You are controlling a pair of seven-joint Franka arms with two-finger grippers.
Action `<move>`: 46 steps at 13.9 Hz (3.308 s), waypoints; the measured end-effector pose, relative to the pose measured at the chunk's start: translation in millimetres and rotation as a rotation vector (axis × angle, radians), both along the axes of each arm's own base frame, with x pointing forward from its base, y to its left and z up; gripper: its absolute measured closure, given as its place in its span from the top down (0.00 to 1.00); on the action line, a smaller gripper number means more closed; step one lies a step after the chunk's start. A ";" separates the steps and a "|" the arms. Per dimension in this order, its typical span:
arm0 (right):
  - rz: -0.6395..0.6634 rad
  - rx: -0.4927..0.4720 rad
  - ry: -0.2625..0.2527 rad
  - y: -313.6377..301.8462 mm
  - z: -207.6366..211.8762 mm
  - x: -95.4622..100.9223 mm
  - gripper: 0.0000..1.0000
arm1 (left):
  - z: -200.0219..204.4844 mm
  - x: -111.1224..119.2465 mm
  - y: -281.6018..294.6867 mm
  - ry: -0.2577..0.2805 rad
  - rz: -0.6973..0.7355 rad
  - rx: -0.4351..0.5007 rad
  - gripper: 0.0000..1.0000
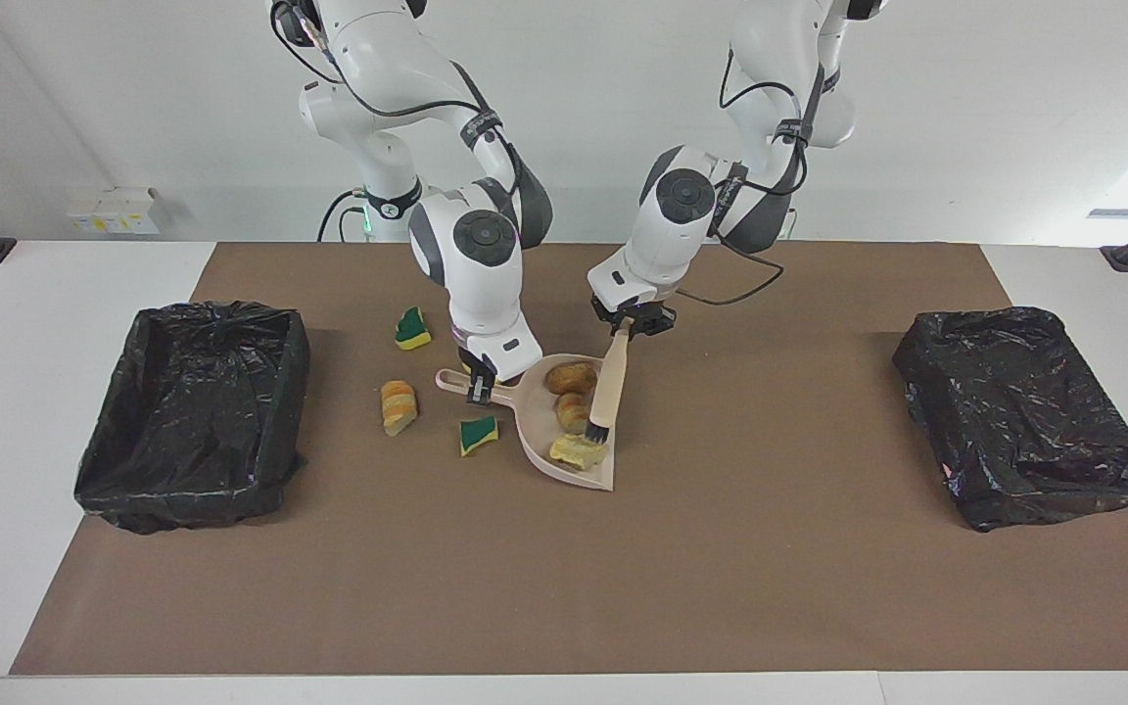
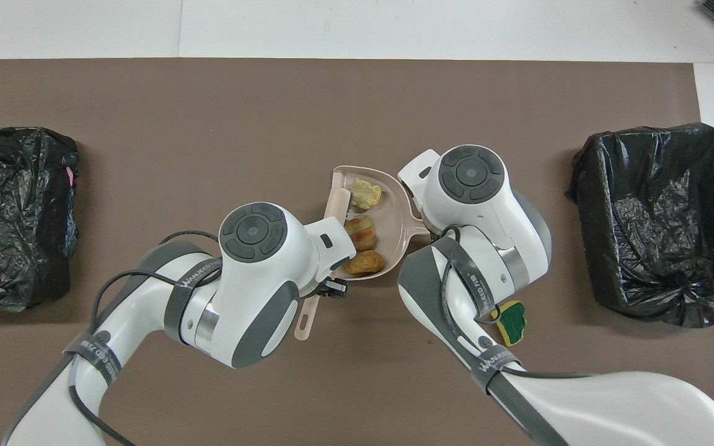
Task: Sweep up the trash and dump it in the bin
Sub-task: 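Carry the dustpan to the bag and tip crusts in with the right gripper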
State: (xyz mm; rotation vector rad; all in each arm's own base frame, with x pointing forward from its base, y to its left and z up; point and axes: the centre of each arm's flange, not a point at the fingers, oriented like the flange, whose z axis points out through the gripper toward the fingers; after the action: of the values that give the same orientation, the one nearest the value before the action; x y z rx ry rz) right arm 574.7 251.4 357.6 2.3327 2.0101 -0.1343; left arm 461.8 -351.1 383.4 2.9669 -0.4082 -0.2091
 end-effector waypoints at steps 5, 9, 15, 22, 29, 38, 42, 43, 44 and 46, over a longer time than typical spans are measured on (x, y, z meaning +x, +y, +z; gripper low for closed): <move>0.006 0.006 -0.007 -2.3 -4.8 0.0 0.32 | 16.8 31.3 48.1 0.026 0.263 0.039 0.26; 0.055 0.025 -0.034 -5.8 10.3 4.7 0.32 | 90.9 24.3 91.2 0.044 0.268 0.097 0.26; 0.067 0.050 -0.053 -82.5 82.5 20.5 0.32 | 83.0 -51.9 81.9 0.147 0.234 0.190 0.26; -0.001 0.032 -0.041 -273.4 147.2 39.6 0.32 | -3.0 -134.9 -20.5 0.019 0.330 0.121 0.26; 0.106 -0.087 -0.038 -461.6 172.8 11.3 0.32 | -46.9 -159.3 -46.4 0.053 0.315 0.091 0.26; 0.158 -0.597 0.039 -446.8 192.5 22.8 0.32 | -48.6 -143.0 -40.1 0.055 0.314 0.082 0.80; 0.170 -0.665 0.081 -439.8 198.0 19.0 0.32 | -10.1 -88.6 -12.1 0.054 0.408 0.060 1.00; 0.165 -0.675 0.092 -441.8 199.3 16.9 0.32 | -3.2 -71.5 1.0 0.036 0.434 0.056 1.00; 0.160 -0.682 0.104 -443.6 200.2 14.8 0.32 | 3.7 -54.2 15.4 0.013 0.459 0.055 1.00; 0.147 -0.684 0.113 -446.7 203.5 10.8 0.32 | 18.3 -21.3 47.8 -0.035 0.505 0.055 1.00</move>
State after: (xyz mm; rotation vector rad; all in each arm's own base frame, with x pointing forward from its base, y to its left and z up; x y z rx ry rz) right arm 585.5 -195.3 561.1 1.7725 1.7791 -0.8137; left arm 440.4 -303.3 401.7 3.0074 0.3516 -0.1100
